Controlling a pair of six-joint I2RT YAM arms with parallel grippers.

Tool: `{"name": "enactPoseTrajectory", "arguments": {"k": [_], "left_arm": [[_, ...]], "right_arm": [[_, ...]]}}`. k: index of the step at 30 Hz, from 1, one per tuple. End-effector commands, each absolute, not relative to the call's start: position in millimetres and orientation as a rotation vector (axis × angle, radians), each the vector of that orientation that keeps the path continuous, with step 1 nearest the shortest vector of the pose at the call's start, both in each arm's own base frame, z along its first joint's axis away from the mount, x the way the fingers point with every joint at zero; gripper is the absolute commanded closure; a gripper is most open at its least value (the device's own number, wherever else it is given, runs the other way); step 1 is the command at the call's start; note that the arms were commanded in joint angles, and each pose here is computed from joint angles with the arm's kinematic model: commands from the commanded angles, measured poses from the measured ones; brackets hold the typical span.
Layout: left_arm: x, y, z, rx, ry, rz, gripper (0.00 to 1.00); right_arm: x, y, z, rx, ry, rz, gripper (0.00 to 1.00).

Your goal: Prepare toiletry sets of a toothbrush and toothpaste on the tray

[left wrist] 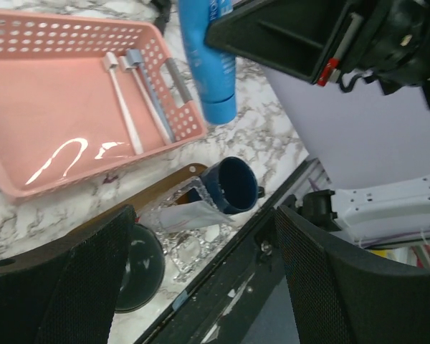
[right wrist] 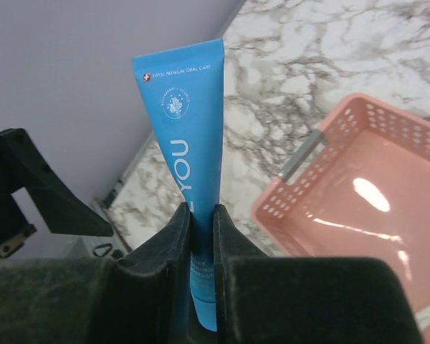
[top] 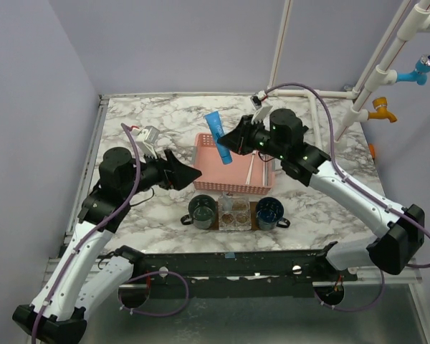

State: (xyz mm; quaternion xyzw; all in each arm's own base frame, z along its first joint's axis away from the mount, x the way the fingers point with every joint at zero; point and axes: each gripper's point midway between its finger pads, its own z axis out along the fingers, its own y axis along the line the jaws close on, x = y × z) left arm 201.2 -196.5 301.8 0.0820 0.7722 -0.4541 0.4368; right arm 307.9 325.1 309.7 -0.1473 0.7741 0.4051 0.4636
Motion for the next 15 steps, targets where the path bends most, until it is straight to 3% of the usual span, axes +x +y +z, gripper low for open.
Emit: {"name": "enactPoseTrajectory", "arguments": {"k": [1,15], "left_arm": [[187,-214,337,0.277,1.833,-1.305,0.21],[159,-231,353,0.405,1.730,-1.568,0.21]], "right_arm": [[284,343,359,-0.211,1.725,1.311,0.99],[224,359,415,-0.116,1.412,1.830,0.99]]}}
